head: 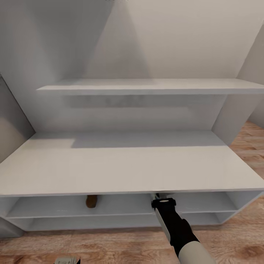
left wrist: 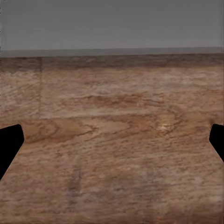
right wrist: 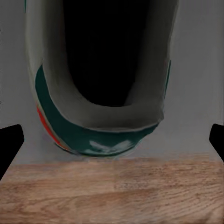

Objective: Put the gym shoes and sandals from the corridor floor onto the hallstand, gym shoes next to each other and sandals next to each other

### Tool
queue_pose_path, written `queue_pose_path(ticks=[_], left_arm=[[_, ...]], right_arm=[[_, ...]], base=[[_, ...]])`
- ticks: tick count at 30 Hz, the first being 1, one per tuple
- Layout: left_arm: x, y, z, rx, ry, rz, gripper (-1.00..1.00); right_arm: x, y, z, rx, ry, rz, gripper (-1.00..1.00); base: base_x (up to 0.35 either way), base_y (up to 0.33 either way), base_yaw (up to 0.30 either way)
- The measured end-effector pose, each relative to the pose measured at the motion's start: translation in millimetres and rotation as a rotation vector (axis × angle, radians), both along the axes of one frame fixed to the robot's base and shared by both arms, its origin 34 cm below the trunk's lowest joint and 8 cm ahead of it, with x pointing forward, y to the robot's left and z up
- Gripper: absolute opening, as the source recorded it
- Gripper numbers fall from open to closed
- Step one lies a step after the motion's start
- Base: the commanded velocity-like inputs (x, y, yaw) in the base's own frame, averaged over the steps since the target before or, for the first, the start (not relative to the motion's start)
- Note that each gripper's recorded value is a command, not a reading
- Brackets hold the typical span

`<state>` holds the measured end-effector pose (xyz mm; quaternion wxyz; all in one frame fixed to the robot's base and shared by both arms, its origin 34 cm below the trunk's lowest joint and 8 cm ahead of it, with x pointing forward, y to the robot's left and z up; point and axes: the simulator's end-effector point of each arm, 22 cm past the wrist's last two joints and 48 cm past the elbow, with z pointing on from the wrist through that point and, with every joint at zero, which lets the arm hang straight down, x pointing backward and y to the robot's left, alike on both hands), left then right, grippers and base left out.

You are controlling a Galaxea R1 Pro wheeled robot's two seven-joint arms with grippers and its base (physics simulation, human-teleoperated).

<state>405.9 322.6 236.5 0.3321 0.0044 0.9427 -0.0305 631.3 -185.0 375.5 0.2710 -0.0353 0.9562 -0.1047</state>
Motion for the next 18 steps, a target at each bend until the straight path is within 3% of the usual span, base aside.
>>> queue_pose_path(ticks=[18], left_arm=[[0.1,0.0,0.0,0.0,0.0,0.0,1.0]], right_arm=[[-0.5,-0.1,-0.8,0.0,0.002,0.0,1.0]], base=[[-0.309,0.0,0.0]])
